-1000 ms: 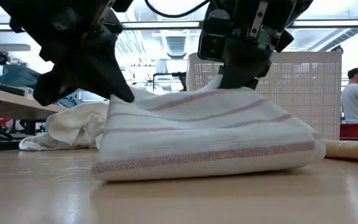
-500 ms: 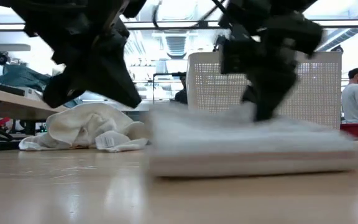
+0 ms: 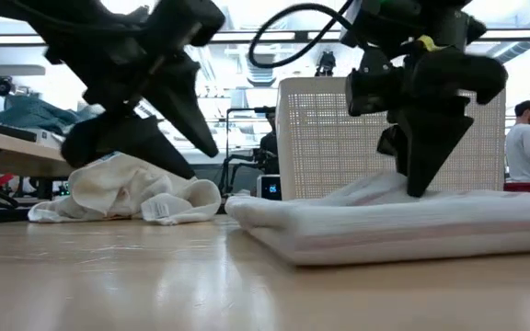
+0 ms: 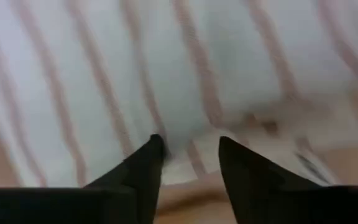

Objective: Fold towel
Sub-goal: Fold the white striped towel

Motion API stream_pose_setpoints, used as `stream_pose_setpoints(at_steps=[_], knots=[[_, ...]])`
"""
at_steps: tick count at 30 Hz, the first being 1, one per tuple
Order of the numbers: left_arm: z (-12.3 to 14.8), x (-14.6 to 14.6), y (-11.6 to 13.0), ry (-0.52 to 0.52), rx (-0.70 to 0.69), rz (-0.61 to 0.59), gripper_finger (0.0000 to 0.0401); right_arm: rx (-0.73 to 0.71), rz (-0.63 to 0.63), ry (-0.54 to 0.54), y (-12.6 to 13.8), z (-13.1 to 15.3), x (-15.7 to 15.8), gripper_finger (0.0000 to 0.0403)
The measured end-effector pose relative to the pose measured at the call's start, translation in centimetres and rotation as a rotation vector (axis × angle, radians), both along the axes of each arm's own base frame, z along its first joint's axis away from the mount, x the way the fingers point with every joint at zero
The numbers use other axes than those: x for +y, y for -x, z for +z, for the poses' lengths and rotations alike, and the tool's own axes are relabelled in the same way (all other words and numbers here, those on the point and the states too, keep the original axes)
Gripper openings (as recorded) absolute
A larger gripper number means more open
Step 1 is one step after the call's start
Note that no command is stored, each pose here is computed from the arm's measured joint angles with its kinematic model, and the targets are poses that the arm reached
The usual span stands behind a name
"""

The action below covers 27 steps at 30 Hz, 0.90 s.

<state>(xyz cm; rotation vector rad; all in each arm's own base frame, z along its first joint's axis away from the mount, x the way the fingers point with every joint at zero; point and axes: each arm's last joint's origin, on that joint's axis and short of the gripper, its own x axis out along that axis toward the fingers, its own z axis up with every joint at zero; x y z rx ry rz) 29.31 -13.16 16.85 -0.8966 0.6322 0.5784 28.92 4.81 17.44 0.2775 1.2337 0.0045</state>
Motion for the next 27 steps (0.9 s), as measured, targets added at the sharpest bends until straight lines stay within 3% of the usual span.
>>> stream_pose_setpoints(at_steps=[5, 10, 15, 20, 27], knots=[[0.0, 0.6, -0.2, -0.060, -0.004, 0.018, 0.0130, -0.007, 0.007, 0.200, 1.6, 1.5, -0.8, 0.0189], [0.1, 0.9, -0.4, -0.071, -0.022, 0.032, 0.0106, -0.052, 0.001, 0.191, 2.8, 2.5, -1.1, 0.0197], [0.6, 0.0, -0.7, -0.032, -0.085, -0.017, 0.0085, 0.028, -0.073, 0.163, 4.3, 0.3, -1.0, 0.0176], [0.9, -0.2, -0.9, -0.046, -0.121, -0.039, 0.0075, 0.012, -0.053, 0.020, 4.7, -2.0, 0.4, 0.0141], [0.7, -0.1, -0.8, -0.085, -0.098, -0.035, 0.0074, -0.165, 0.028, -0.212, 3.5, -1.4, 3.5, 0.0098]])
